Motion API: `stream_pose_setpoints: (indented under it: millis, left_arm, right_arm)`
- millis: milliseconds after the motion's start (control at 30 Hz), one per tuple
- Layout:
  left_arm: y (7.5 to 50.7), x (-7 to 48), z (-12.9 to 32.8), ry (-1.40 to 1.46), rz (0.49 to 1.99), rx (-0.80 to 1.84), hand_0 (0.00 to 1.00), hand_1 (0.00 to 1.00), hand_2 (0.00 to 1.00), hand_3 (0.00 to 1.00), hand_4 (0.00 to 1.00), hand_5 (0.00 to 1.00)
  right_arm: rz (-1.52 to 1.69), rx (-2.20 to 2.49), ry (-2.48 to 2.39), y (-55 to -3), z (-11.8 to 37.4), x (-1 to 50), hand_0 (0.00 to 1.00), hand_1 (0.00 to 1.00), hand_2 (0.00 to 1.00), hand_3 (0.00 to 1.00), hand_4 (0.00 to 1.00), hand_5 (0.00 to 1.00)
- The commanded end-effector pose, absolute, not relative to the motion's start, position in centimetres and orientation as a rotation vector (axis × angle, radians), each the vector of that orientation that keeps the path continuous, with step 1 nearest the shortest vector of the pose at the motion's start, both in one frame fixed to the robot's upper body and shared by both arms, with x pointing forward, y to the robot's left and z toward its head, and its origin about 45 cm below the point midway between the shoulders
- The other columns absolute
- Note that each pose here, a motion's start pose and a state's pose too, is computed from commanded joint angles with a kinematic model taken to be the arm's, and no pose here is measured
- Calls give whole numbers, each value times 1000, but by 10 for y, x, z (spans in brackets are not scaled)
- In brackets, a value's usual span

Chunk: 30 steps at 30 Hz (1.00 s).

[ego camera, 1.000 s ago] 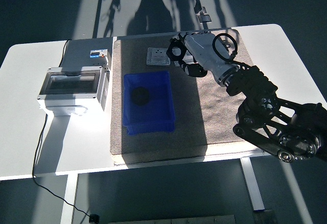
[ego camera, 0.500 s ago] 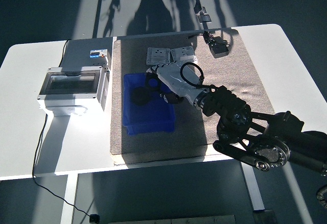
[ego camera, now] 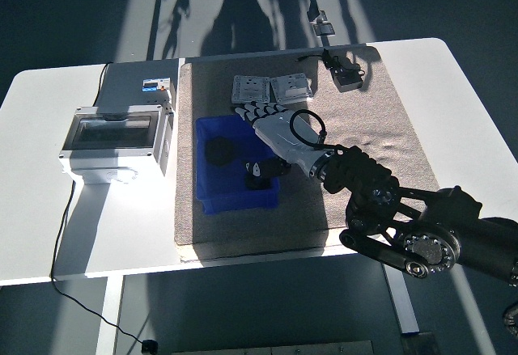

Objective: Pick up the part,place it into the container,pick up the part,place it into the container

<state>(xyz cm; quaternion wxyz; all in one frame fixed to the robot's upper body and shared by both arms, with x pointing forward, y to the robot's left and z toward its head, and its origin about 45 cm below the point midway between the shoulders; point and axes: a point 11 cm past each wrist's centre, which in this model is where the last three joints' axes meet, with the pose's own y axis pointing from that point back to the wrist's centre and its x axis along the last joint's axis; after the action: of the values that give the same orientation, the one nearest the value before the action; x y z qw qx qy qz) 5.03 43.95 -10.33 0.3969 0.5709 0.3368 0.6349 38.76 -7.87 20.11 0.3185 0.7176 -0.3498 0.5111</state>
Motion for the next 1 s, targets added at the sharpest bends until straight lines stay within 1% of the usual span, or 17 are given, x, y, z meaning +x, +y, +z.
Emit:
stream_pose_setpoints:
  millis: [33, 67, 200, 233, 267, 433, 467, 633, 667, 800, 867, 1000]
  left_arm:
    - [440, 50, -103, 852, 1608, 1447, 677, 647, 614, 652, 704, 704]
    - [440, 51, -103, 850, 1608, 1447, 676, 647, 607, 649, 707, 696]
    - [438, 50, -104, 850, 1606, 1444, 676, 647, 607, 649, 707, 696]
    - [437, 50, -104, 850, 1605, 1442, 676, 647, 607, 649, 707, 696]
    - [435, 49, -105, 854, 1606, 1439, 676, 645, 604, 644, 709, 691]
    - [429, 43, -108, 879, 1615, 1423, 676, 645, 604, 644, 709, 691]
    - [428, 42, -108, 882, 1618, 1421, 675, 644, 611, 642, 700, 677]
    - [427, 42, -109, 890, 1625, 1418, 675, 644, 611, 642, 700, 677]
    - [427, 42, -109, 889, 1623, 1421, 673, 644, 613, 629, 692, 666]
    - [428, 45, -108, 879, 1617, 1429, 673, 644, 613, 629, 692, 666]
    - [429, 47, -107, 874, 1614, 1434, 668, 635, 615, 613, 674, 648]
    - [431, 46, -107, 866, 1595, 1452, 668, 635, 615, 613, 674, 648]
  right_arm:
    - [1319, 1905, -966, -84, 202, 388, 998, 998, 998, 998, 758, 446]
    - [1283, 1926, -1031, -91, 204, 389, 998, 998, 998, 998, 782, 474]
    - [1157, 1979, -1275, -126, 211, 393, 998, 998, 998, 998, 782, 474]
    - [1125, 1987, -1341, -137, 212, 393, 998, 998, 998, 998, 782, 474]
    - [1083, 1994, -1421, -151, 214, 393, 998, 965, 979, 977, 767, 484]
    - [926, 1984, -1806, -221, 217, 381, 998, 965, 979, 977, 767, 484]
    - [883, 1976, -1868, -235, 213, 377, 806, 733, 749, 678, 733, 464]
    - [645, 1953, -2106, -290, 184, 354, 806, 733, 749, 678, 733, 464]
    - [596, 1931, -2177, -304, 179, 348, 636, 388, 532, 536, 751, 491]
    - [481, 1815, -2412, -352, 175, 327, 636, 388, 532, 536, 751, 491]
    - [434, 1729, -2540, -380, 176, 316, 619, 374, 516, 527, 761, 503]
    - [346, 1579, -2758, -422, 181, 300, 619, 374, 516, 527, 761, 503]
